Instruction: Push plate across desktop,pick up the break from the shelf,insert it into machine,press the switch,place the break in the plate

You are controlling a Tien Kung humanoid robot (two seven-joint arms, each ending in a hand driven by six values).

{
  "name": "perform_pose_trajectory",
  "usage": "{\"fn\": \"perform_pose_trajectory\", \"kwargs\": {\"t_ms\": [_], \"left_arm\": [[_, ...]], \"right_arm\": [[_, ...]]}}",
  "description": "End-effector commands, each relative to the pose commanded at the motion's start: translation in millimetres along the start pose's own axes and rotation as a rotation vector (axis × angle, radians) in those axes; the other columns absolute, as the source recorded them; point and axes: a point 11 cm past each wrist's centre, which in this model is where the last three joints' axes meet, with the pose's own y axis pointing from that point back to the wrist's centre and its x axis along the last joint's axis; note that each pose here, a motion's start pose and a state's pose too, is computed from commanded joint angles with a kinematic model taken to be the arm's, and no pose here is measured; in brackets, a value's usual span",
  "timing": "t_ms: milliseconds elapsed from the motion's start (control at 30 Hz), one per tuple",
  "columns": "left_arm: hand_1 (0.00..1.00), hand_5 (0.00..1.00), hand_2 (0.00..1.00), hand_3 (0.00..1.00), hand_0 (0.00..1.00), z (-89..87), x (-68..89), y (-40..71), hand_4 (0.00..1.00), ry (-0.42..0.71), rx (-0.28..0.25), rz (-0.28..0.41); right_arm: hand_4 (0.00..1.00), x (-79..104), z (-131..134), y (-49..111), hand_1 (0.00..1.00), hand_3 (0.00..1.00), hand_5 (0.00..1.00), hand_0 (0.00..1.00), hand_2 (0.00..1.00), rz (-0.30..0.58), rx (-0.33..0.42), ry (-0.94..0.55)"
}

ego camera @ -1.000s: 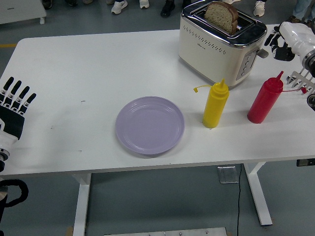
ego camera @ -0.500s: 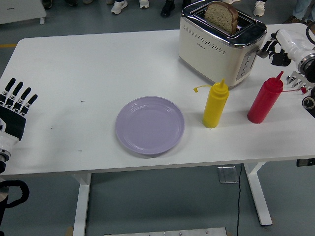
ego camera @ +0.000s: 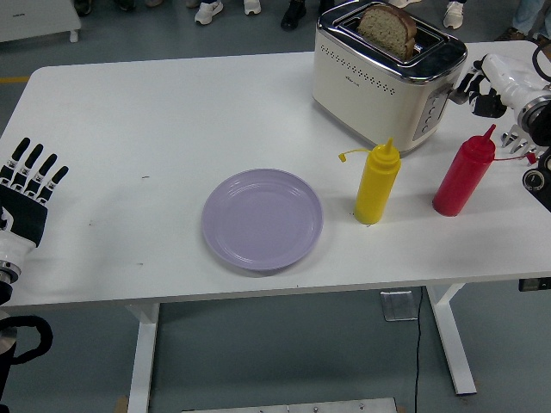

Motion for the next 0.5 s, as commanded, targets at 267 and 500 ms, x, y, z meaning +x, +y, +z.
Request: {"fn": "perform_pose_trajectory", "kwargs": {"t_ms": [267,500], "left_arm": [[0.853,0.998,0.904,0.858,0.796,0.9,0.2,-0.4,0.619,0.0,-0.002,0.001],[0.853,0.998,0.904,0.859,0.796,1.7,0.1,-0.8,0.619,0.0,-0.004,0.0]], "right_arm": [[0.179,-5.0,-4.9,0.0,0.286,0.51,0.002,0.253,0.562,-0.014,0.005,0.013],[0.179,-13.2,-4.9,-1.4,0.286,0.51,0.002,0.253,0.561,-0.035,-0.003,0.018]]}}
